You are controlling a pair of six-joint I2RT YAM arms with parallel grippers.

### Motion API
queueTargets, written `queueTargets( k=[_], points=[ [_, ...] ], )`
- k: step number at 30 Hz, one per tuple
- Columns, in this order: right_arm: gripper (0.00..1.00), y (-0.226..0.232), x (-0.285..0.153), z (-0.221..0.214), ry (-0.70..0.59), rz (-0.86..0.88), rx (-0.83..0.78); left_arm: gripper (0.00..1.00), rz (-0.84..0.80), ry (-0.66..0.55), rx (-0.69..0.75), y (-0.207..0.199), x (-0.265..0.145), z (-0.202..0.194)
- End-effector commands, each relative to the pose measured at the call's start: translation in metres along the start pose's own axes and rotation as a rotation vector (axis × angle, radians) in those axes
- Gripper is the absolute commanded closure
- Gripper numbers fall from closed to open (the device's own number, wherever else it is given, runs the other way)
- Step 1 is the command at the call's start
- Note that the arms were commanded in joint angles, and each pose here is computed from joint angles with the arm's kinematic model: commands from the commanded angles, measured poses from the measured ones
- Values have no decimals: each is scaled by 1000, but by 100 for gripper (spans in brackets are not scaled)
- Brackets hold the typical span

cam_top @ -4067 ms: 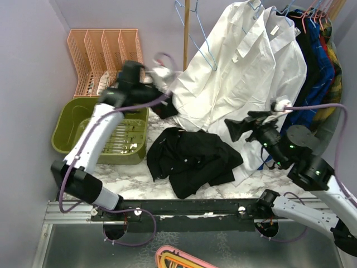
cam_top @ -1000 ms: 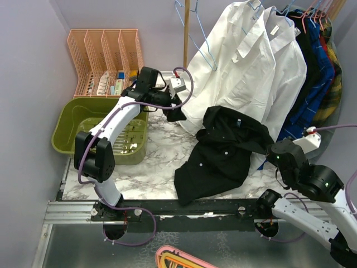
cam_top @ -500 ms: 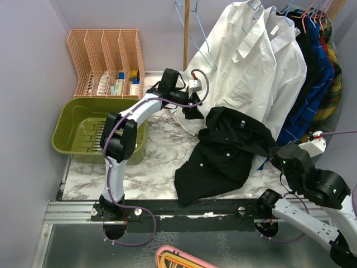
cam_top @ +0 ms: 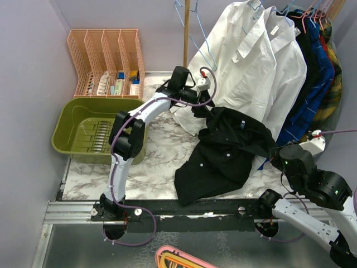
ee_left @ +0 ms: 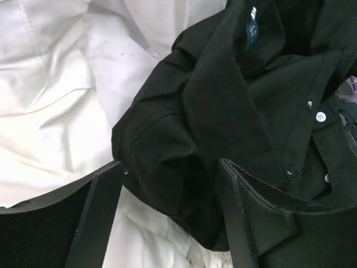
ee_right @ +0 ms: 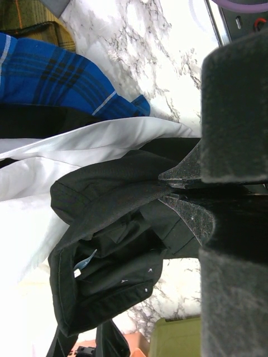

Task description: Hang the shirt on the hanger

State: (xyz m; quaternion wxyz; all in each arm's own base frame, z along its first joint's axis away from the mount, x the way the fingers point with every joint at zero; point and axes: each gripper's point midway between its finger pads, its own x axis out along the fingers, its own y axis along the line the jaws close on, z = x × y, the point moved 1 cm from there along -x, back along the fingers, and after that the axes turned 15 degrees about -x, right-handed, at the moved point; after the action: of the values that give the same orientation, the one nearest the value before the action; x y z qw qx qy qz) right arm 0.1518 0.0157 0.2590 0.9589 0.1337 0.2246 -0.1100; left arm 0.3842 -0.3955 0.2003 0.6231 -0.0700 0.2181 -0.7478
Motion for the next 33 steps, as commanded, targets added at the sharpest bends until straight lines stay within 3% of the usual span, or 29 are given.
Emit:
queueTargets(
  k=[1,8,10,12,16,20,25,28,33],
  points=[
    [99,3,-5,11,-33,32,22,34,-61,12,16,-5,15,-8],
    [99,3,-6,12,-43,43,29,56,-62,33,1,0,17,-17],
    [99,3,-7,13,-48,48,31,74,-58,39,3,0,16,-19],
    [99,5,-7,13,-51,62,22,99,-52,48,9,-2,15,-20],
    [99,25,-9,23,-87,163,-28,100,-1,66,32,-14,6,-7],
    [99,70,-16,52,-186,355,-57,100,206,76,82,-35,-20,29],
    [99,127,-27,98,-318,527,-126,100,542,91,210,-72,-88,85],
    [99,160,-20,123,-357,534,-202,100,757,83,280,-84,-143,119],
    [99,192,-17,165,-481,534,-222,100,1052,69,469,-141,-218,182]
  ],
)
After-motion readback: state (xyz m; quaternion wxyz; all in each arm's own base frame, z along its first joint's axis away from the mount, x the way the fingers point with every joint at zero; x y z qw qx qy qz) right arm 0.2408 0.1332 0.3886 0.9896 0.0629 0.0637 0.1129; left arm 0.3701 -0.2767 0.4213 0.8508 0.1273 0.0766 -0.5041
